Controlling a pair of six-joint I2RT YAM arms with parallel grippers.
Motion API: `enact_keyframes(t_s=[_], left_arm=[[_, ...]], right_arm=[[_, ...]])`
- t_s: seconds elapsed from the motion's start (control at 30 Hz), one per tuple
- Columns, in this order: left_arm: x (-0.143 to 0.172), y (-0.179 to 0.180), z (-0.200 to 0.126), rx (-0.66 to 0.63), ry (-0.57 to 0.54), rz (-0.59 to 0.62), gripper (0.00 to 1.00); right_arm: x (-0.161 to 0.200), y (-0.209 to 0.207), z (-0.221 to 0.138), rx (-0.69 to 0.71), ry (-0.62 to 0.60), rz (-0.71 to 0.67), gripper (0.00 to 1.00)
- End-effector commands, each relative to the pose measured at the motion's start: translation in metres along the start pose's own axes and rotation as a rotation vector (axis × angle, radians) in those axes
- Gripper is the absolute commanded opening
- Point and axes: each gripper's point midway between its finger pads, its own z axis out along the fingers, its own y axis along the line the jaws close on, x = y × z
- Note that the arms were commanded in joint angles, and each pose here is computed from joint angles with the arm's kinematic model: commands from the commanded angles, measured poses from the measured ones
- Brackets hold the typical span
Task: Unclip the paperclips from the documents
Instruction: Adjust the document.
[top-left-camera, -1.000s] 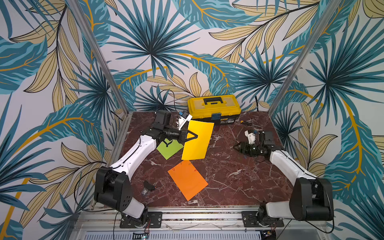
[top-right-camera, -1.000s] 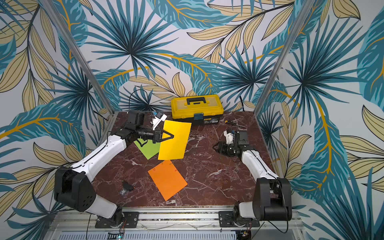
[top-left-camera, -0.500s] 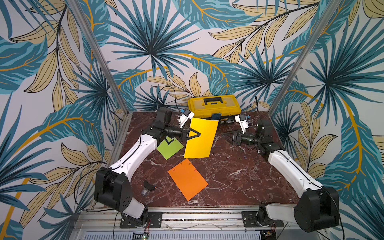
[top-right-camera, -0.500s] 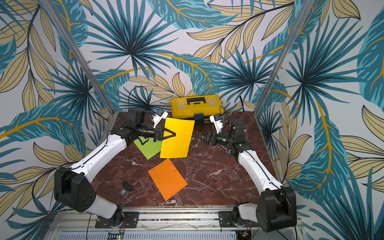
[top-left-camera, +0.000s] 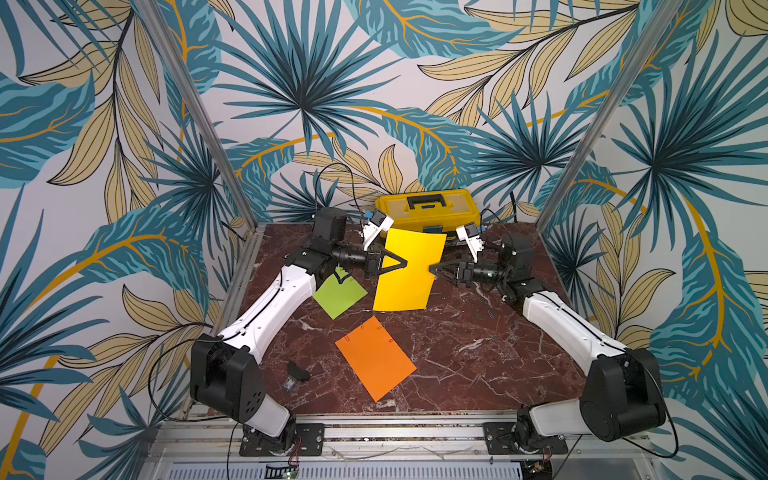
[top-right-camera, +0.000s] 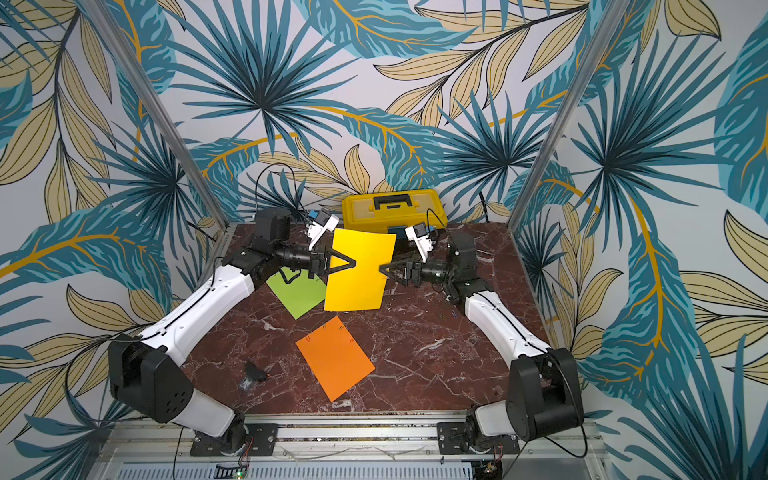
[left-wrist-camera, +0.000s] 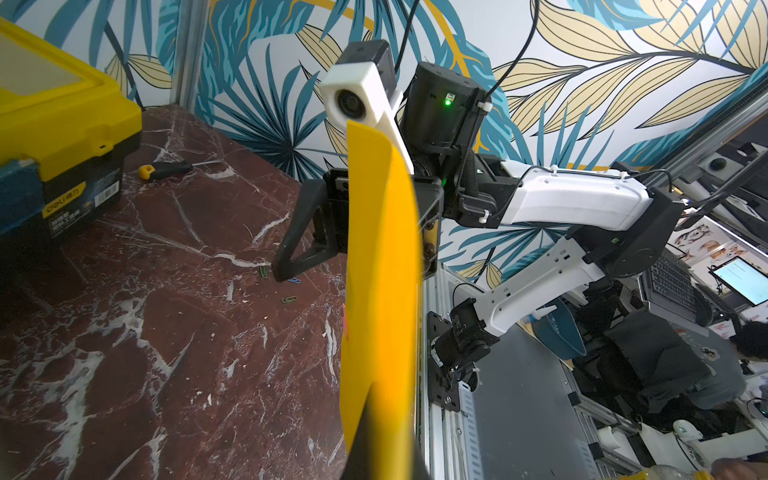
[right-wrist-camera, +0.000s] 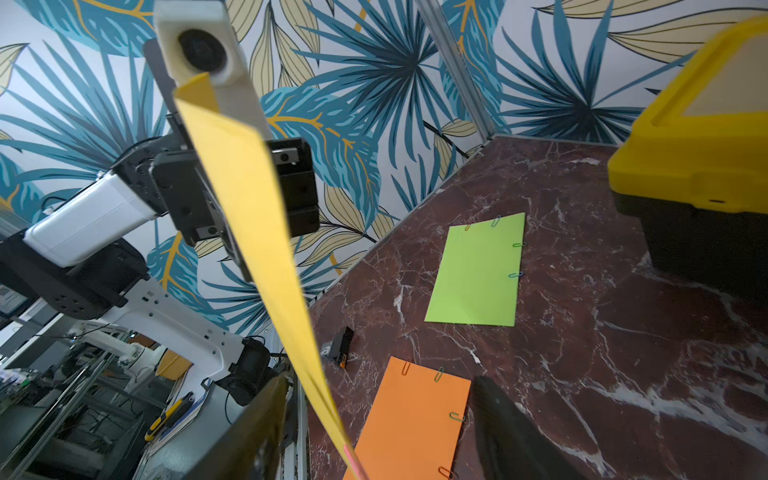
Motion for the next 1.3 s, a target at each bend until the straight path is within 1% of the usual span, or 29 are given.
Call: enact_keyframes(t_s=[0.0, 0.07, 0.13, 0.37, 0.47, 0.67, 0.73, 0.83, 0.93, 1.17, 1.27], left_arm=[[-0.008, -0.006, 0.004, 0.034, -0.004, 0.024, 0.0], [-0.007, -0.004, 0.004, 0.032, -0.003, 0.02, 0.0], [-0.006, -0.002, 0.005, 0.028, -0.001, 0.019, 0.0], [0.0, 0.006, 0.006, 0.004, 0.002, 0.015, 0.0], [0.0, 0.008, 0.005, -0.003, 0.001, 0.015, 0.0], [0.001, 0.014, -0.003, -0.035, -0.011, 0.012, 0.0], [0.002, 0.015, -0.005, -0.04, -0.013, 0.01, 0.0], [0.003, 0.016, -0.006, -0.04, -0.013, 0.007, 0.0], [0.004, 0.016, -0.005, -0.037, -0.01, -0.001, 0.0], [0.004, 0.018, -0.005, -0.046, -0.011, -0.004, 0.0], [0.004, 0.017, -0.005, -0.047, -0.012, -0.01, 0.06]], right_arm=[[-0.013, 0.024, 0.006, -0.115, -0.003, -0.062, 0.71], [-0.015, 0.027, 0.008, -0.134, -0.002, -0.06, 0.68], [-0.015, 0.027, 0.009, -0.142, -0.003, -0.053, 0.64], [-0.015, 0.027, 0.008, -0.14, -0.005, -0.038, 0.41], [-0.015, 0.028, 0.008, -0.137, -0.006, -0.035, 0.33], [-0.017, 0.028, 0.007, -0.128, -0.011, -0.034, 0.21], [-0.017, 0.028, 0.007, -0.127, -0.012, -0.03, 0.19], [-0.018, 0.028, 0.008, -0.13, -0.013, -0.023, 0.12], [-0.021, 0.03, 0.007, -0.141, -0.017, -0.023, 0.08], [-0.022, 0.027, 0.008, -0.121, -0.02, -0.015, 0.0], [-0.025, 0.025, 0.007, -0.105, -0.029, -0.018, 0.0]])
